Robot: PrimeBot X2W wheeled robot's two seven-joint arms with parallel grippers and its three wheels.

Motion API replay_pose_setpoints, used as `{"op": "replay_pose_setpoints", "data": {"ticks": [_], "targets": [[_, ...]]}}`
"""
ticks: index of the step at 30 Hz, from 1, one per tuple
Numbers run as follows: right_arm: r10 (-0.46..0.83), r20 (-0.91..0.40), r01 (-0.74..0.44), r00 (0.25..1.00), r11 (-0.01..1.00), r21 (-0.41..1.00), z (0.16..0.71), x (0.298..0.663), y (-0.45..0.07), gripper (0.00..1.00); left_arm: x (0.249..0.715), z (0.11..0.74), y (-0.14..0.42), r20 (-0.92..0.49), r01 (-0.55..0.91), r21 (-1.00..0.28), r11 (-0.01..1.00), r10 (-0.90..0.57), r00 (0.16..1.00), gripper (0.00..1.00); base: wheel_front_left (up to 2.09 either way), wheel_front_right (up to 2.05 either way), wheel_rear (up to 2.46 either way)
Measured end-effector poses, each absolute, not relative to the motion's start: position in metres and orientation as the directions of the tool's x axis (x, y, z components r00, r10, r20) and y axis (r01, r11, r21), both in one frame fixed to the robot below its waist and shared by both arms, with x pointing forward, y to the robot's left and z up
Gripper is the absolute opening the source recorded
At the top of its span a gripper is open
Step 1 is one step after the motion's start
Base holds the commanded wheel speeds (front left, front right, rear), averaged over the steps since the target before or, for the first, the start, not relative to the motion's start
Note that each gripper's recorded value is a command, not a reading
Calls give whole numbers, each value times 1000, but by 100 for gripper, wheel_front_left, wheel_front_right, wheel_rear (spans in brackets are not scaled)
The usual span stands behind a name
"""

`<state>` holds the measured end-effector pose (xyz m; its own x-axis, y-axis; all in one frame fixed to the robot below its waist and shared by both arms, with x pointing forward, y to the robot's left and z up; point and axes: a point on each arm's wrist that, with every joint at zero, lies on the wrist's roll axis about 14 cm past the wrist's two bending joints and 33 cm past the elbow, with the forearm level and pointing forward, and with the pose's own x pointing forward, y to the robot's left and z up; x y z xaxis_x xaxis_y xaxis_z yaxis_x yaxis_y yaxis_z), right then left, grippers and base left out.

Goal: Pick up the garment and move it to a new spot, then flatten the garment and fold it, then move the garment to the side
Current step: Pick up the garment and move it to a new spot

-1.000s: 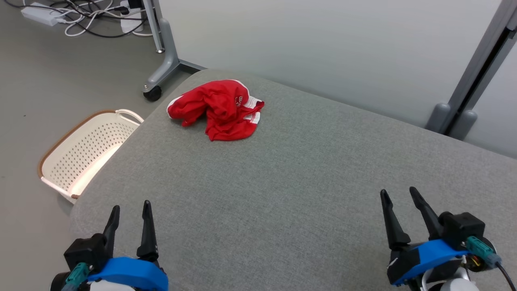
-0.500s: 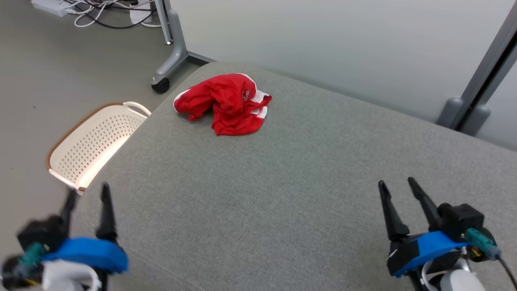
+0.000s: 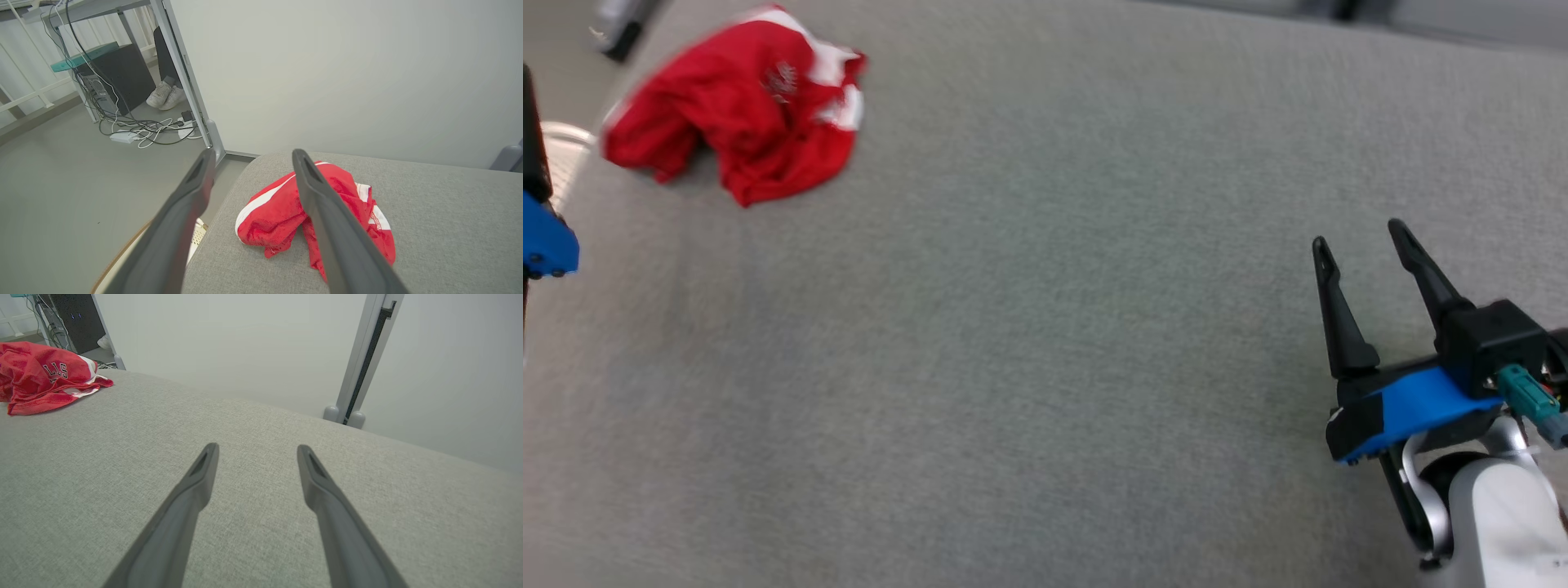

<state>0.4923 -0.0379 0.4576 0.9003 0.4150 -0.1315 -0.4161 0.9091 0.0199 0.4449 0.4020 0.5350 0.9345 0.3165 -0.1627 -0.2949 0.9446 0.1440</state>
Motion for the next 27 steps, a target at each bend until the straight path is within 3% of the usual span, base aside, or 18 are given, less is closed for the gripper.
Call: {"op": "replay_pose_setpoints", "data": {"ticks": [3,8,15,16,17,18,19,23,27], "targets": [[349,-157,-356,924,935,-12,448,499,-65,100,488,498,396,-306,-256,105,961,276,911,100,0,0,0],[286,-194,-297,939,954,-32,434,503,-91,100,518,455,379,-430,-235,35,971,227,874,100,0,0,0],[234,-238,-251,943,967,-45,415,504,-112,100,530,394,368,-589,-220,38,975,200,783,100,0,0,0],[229,-241,-247,943,968,-46,414,504,-114,100,529,387,366,-611,-219,34,975,194,768,92,0,0,0],[226,-242,-244,944,969,-47,413,504,-115,100,527,383,365,-626,-218,32,975,190,756,45,0,0,0],[222,-241,-240,945,970,-48,413,504,-116,100,526,379,365,-637,-222,30,975,189,747,11,0,0,0],[220,-238,-237,946,970,-47,414,504,-118,100,524,376,365,-648,-224,30,974,190,738,0,0,0,0],[216,-223,-230,951,972,-38,418,503,-119,100,518,373,367,-666,-224,40,974,193,720,0,0,0,0],[220,-193,-229,956,973,-26,428,504,-118,100,524,394,370,-622,-210,58,976,200,757,0,0,0,0]]}}
